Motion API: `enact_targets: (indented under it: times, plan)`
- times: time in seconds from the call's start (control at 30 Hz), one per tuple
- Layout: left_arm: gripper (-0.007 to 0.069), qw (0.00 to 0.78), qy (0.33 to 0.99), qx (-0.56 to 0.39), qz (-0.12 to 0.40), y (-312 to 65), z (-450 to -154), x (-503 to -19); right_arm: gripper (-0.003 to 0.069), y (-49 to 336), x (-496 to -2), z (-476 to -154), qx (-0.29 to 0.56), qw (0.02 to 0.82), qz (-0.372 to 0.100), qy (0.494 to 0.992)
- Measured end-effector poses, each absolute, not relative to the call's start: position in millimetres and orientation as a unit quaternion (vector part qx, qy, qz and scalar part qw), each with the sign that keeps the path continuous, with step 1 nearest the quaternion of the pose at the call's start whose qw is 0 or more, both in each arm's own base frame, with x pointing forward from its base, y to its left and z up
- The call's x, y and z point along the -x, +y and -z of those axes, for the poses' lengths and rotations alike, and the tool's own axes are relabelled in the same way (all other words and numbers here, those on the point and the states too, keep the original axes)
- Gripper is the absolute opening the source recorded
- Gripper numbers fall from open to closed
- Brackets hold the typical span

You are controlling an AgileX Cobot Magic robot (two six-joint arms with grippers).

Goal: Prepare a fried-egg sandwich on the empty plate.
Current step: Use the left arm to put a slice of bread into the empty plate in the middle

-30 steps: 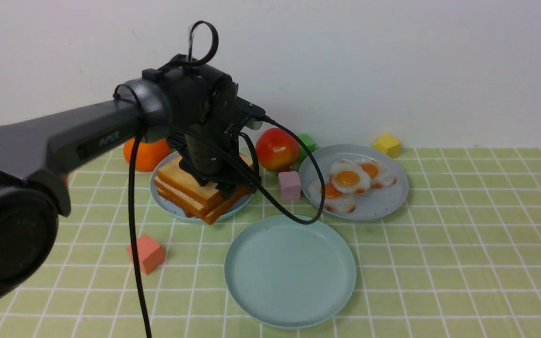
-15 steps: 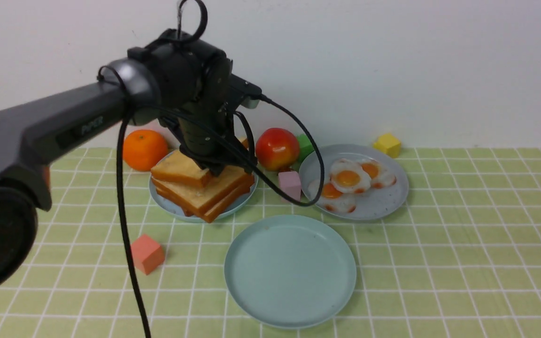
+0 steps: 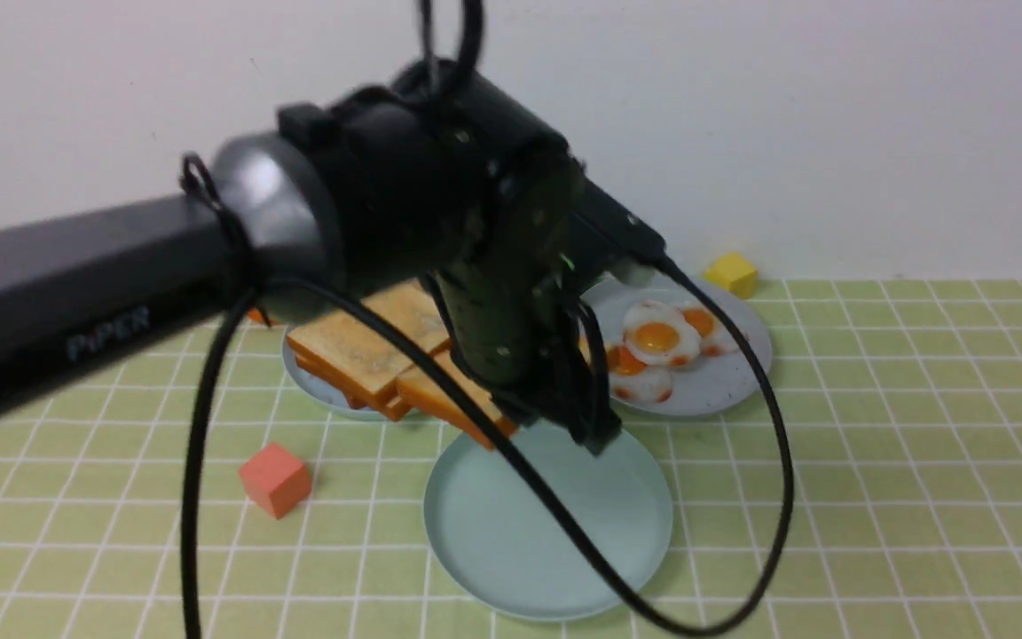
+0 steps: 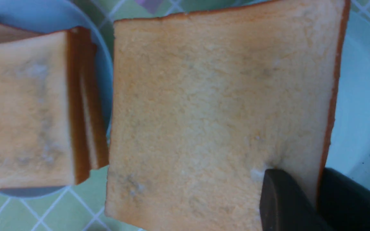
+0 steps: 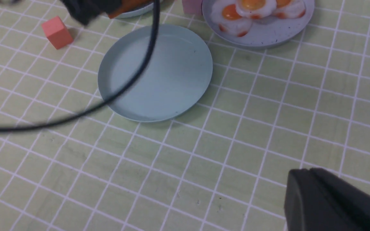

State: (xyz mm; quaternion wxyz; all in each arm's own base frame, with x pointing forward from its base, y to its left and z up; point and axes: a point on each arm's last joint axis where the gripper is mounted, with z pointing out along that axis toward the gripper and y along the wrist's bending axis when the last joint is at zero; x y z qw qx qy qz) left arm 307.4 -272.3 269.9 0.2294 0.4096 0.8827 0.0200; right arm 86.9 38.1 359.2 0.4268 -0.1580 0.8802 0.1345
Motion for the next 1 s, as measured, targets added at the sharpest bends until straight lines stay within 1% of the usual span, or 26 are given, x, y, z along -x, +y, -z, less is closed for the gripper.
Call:
enact_targets:
  times: [0.07, 0.2, 0.37, 0.7, 0.77, 0.8, 0.93, 1.0]
  plan:
    - [0.0123, 0.226, 0.874, -0.43, -0.026, -282, -254, -303, 0.0032, 37, -87, -359, 0.159, 0.427, -0.13, 0.881]
    - [0.0123, 0.225, 0.871, -0.436, -0.018, -291, -236, -306, 0.0032, 37, -87, -359, 0.16, 0.428, -0.124, 0.881]
    - [0.0123, 0.213, 0.879, -0.427, 0.002, -296, -228, -305, 0.0034, 36, -88, -359, 0.16, 0.428, -0.121, 0.881]
    - [0.0131, 0.191, 0.882, -0.431, -0.008, -298, -211, -307, 0.0035, 36, -88, -359, 0.16, 0.428, -0.119, 0.881]
    - [0.0181, 0.192, 0.88, -0.434, -0.013, -297, -210, -308, 0.0039, 36, -88, -359, 0.16, 0.428, -0.119, 0.881]
    - [0.0193, 0.191, 0.88, -0.433, -0.013, -297, -210, -308, 0.0039, 36, -88, -359, 0.16, 0.428, -0.119, 0.881]
    - [0.0365, 0.186, 0.881, -0.435, -0.018, -296, -210, -307, 0.0046, 36, -88, -359, 0.16, 0.428, -0.119, 0.881]
    - [0.0417, 0.179, 0.883, -0.434, -0.02, -295, -209, -307, 0.0048, 36, -88, -359, 0.16, 0.428, -0.119, 0.881]
